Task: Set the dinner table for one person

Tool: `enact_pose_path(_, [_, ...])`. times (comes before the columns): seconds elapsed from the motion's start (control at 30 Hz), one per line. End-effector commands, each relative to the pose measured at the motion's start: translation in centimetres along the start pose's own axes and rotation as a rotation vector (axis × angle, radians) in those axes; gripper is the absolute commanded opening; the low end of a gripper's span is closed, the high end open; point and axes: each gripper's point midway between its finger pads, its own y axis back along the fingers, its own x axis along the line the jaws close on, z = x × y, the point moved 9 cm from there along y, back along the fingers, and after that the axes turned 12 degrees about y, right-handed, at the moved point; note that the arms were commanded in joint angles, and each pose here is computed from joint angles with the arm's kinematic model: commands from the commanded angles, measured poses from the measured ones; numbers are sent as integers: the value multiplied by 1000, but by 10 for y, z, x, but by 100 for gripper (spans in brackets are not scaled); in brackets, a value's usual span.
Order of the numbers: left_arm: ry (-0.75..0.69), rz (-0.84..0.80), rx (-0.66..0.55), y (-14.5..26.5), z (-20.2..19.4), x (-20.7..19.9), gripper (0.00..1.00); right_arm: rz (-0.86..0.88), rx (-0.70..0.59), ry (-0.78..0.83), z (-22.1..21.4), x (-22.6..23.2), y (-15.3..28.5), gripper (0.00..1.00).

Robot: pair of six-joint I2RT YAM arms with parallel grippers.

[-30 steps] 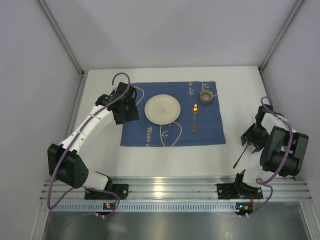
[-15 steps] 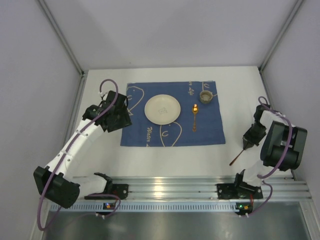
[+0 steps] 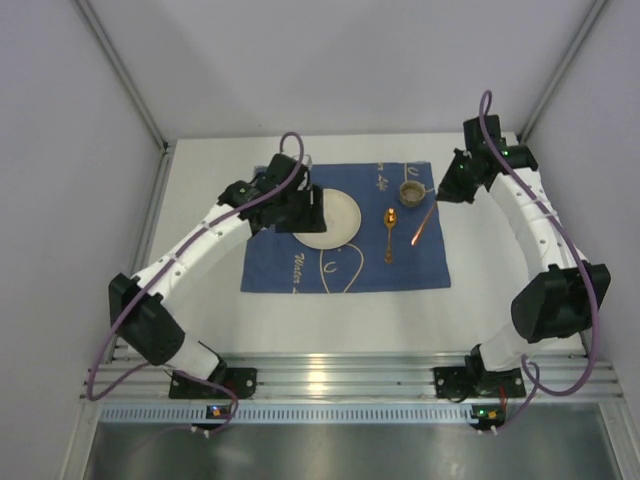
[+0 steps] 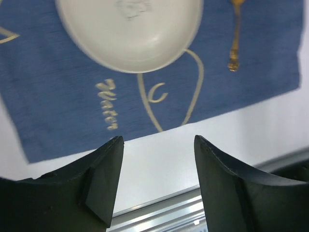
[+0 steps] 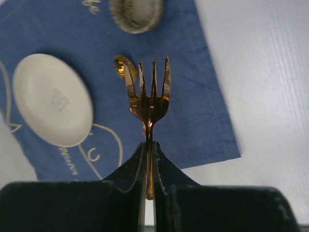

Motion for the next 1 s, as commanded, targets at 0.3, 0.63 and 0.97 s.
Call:
enact_pose_path(0.3, [-150,-659,193,-30,12,-142,66,199,9,-61,10,54,77,0])
enact_pose_path(0.63, [-175,-794,341,-56,-3,-166,64,238,22,-63,15,61,69,0])
enact_pose_path(0.97, [-189,-846,417,-64,-11,-170,17,360,50,-172,16,58,49,0])
